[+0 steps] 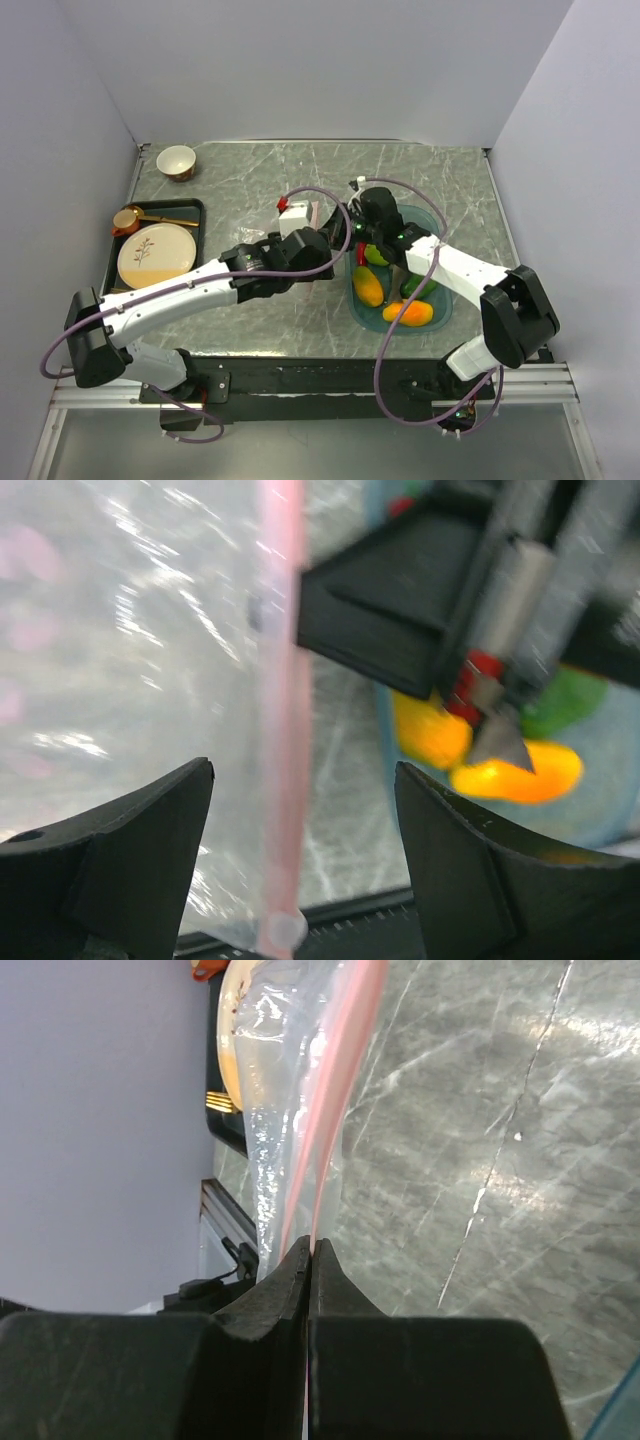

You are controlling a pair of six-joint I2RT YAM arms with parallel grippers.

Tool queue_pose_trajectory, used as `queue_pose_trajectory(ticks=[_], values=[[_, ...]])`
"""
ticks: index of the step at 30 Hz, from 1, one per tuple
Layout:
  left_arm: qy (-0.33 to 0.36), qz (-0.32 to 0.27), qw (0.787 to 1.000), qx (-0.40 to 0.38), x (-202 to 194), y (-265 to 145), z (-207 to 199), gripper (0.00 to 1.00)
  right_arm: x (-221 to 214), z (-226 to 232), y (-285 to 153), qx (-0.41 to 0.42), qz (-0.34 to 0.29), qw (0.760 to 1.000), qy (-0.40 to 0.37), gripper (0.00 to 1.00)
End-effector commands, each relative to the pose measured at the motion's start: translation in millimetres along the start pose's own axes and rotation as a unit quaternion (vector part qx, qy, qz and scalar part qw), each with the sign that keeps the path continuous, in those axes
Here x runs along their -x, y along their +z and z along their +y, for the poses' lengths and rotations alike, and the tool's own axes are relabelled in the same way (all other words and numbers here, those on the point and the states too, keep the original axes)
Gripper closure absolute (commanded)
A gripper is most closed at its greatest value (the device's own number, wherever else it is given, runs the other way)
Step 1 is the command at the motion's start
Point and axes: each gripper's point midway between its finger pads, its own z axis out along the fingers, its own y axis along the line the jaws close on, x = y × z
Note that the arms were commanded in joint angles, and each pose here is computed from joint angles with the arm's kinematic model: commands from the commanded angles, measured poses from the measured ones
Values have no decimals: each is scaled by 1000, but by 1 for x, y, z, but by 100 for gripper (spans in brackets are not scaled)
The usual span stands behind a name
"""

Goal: Place the food in the zip-top bag and seal the zipper
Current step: Open the zipper of the food storage bag.

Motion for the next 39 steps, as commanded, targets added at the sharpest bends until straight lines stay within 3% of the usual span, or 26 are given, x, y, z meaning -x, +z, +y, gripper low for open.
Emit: queue_pose_trajectory(ticks=[1,10,25,35,39], values=[[-2,-43,997,61,20,0,19,22,13,32,-6,30,-29,999,-15,100],[11,-53,995,85,22,8,27,26,9,19,-4,-1,-17,999,-28,100],[25,-63,990,121,26,15,34,47,6,15,-13,-12,-18,999,-42,100],[14,-73,986,151,35,15,46,86,0,-1,-9,-36,-10,998,-44,100],[-7,-82,983,163,49,10,59,99,-2,-26,2,-82,0,996,-44,100]])
